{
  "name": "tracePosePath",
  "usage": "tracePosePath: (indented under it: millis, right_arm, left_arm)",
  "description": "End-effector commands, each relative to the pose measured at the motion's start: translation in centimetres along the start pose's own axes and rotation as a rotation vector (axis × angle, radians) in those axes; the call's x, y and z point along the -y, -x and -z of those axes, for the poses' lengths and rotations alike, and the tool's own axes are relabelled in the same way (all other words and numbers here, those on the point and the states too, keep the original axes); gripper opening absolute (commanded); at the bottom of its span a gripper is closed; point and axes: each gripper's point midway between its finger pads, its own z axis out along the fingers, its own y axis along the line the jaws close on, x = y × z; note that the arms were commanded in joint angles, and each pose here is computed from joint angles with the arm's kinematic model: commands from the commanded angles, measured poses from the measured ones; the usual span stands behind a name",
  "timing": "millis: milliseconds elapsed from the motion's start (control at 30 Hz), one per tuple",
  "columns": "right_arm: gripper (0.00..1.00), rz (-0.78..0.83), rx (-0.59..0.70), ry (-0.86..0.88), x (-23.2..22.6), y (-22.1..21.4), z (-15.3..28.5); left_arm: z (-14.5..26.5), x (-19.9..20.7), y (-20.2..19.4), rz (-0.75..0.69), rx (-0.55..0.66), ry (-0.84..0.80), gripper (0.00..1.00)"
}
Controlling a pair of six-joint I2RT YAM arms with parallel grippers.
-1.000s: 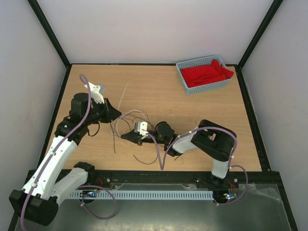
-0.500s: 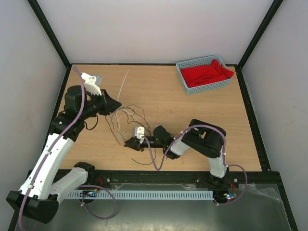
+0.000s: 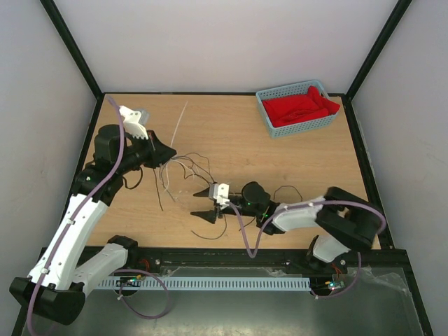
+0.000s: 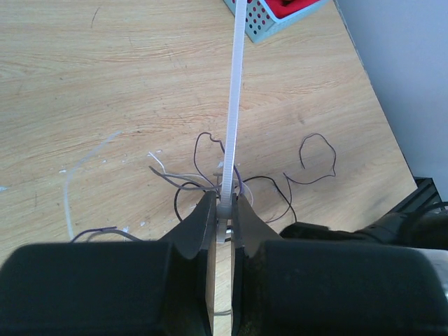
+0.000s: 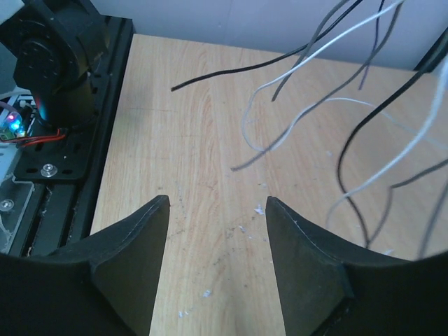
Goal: Zip-tie the wires
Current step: Adjust the cable at the center of the board.
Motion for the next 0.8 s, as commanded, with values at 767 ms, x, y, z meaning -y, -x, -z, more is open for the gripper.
tracePosePath:
  millis: [767]
  right_arm:
    - [0.55, 0.179, 0.001, -0.174, 6.6, 5.0, -0.1]
  left_arm:
    - [1.0, 1.2, -1.8, 0.015, -0.015, -0.076, 0.00]
